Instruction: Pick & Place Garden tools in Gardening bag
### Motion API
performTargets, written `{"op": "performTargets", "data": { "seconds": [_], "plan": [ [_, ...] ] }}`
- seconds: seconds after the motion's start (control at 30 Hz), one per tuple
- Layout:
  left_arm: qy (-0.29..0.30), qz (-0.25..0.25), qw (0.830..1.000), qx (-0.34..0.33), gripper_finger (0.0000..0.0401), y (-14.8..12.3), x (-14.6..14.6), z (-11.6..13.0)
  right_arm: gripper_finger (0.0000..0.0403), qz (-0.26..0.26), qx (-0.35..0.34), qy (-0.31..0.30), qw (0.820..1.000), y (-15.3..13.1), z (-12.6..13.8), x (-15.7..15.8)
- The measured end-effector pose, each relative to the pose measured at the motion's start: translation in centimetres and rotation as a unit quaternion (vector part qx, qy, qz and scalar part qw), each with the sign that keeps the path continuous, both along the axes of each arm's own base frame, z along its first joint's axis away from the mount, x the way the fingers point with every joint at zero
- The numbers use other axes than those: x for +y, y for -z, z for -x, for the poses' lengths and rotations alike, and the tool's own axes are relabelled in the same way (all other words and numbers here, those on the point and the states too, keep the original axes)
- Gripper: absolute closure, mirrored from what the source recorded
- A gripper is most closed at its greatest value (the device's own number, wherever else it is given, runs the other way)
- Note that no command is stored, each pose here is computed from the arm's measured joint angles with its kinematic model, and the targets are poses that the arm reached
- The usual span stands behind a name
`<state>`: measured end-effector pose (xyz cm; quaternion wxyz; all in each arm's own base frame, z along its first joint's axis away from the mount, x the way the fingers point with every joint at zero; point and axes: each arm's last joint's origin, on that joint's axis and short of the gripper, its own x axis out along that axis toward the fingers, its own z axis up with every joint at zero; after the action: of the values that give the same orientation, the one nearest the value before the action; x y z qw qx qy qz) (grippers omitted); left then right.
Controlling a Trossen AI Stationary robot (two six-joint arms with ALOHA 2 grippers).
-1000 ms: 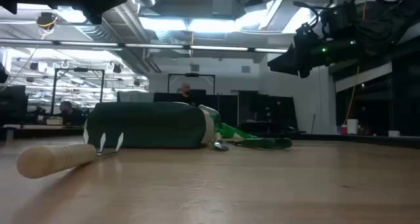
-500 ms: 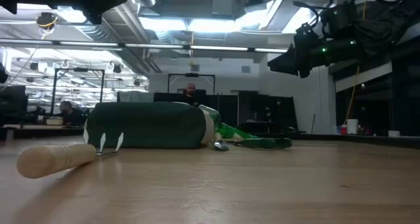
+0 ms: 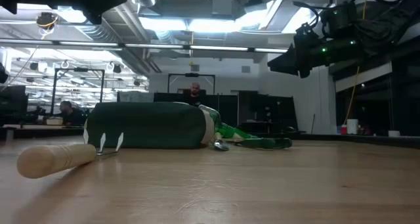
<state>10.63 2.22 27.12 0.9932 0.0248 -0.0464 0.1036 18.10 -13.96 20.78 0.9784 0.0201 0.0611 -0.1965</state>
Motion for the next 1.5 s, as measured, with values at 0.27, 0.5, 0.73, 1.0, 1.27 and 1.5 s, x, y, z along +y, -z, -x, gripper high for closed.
{"op": "performTargets", "data": {
  "seconds": [0.27,0.5,0.73,1.0,1.27,1.5],
  "plan": [
    [0.0,0.0,1.0,0.0,0.0249,0.0,0.0,0.0,0.0199,0.0,0.0,0.0,1.0,0.0,0.0,0.0],
    [0.0,0.0,1.0,0.0,0.0249,0.0,0.0,0.0,0.0199,0.0,0.0,0.0,1.0,0.0,0.0,0.0],
    [0.0,0.0,1.0,0.0,0.0249,0.0,0.0,0.0,0.0199,-0.033,-0.029,0.001,0.999,-0.3,-0.1,0.1],
    [0.0,0.0,1.0,0.0,0.0249,0.0,0.0,0.0,0.0199,-0.225,-0.009,-0.09,0.97,0.5,-1.1,1.7],
    [0.0,0.0,1.0,0.0,0.0249,0.0,0.0,0.0,0.0199,-0.189,-0.008,-0.191,0.963,-2.9,-5.4,4.9],
    [0.0,0.0,1.0,0.0,0.0249,0.0,0.0,0.0,0.0199,-0.155,0.027,-0.258,0.953,-5.7,-9.2,7.1]
  ]
}}
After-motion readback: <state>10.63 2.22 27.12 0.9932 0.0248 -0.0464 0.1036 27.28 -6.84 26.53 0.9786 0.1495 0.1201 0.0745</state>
